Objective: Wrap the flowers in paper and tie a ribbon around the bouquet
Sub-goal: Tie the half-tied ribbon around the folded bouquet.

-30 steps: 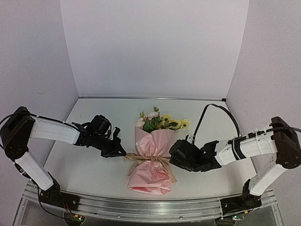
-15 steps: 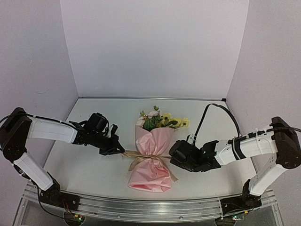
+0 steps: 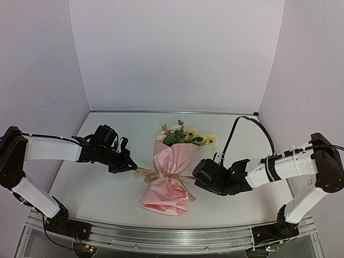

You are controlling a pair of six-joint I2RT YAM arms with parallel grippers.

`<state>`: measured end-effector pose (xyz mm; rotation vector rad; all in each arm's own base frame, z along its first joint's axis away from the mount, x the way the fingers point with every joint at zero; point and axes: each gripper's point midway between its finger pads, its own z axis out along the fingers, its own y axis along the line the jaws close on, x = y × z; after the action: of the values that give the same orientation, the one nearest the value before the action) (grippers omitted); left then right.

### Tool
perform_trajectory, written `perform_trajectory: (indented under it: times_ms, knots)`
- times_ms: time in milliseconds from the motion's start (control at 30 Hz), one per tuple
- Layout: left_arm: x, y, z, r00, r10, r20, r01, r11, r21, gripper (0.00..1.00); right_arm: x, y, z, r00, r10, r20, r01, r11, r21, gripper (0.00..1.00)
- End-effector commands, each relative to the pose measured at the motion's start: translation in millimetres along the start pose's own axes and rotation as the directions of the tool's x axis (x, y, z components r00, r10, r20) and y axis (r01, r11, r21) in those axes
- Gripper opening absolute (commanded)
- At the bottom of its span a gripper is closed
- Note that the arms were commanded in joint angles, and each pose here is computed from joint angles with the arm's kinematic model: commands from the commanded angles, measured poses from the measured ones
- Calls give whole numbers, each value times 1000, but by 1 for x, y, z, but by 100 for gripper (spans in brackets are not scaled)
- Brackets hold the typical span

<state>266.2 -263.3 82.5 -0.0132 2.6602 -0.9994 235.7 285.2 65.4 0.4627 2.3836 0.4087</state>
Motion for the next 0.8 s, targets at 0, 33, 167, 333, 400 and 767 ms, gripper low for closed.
perform_trajectory:
  times_ms: [0, 33, 167, 333, 400, 767]
  knots:
    - [-15, 26, -19, 994, -31, 103, 42, 994, -105, 0, -18, -35, -4, 997, -50, 64, 41, 991, 126, 0]
    - [-16, 24, -22, 993, -27, 112, 39, 994, -104, 0, -18, -37, -4, 997, -50, 65, 41, 991, 130, 0]
    - [-22, 21, -29, 991, -12, 133, 28, 993, -117, 0, -16, -42, -2, 997, -48, 54, 40, 988, 147, 0]
    - [-20, 29, -28, 990, -22, 137, 42, 989, -143, 0, -12, -52, 0, 998, -34, 43, 26, 985, 172, 0]
    - [-18, 35, -27, 989, -32, 142, 55, 986, -155, 0, -12, -60, 1, 999, -19, 40, 11, 982, 187, 0]
    - [9, 5, 0, 996, 89, 23, -86, 991, -102, 0, -8, -48, 4, 999, -49, -4, 49, 984, 170, 0]
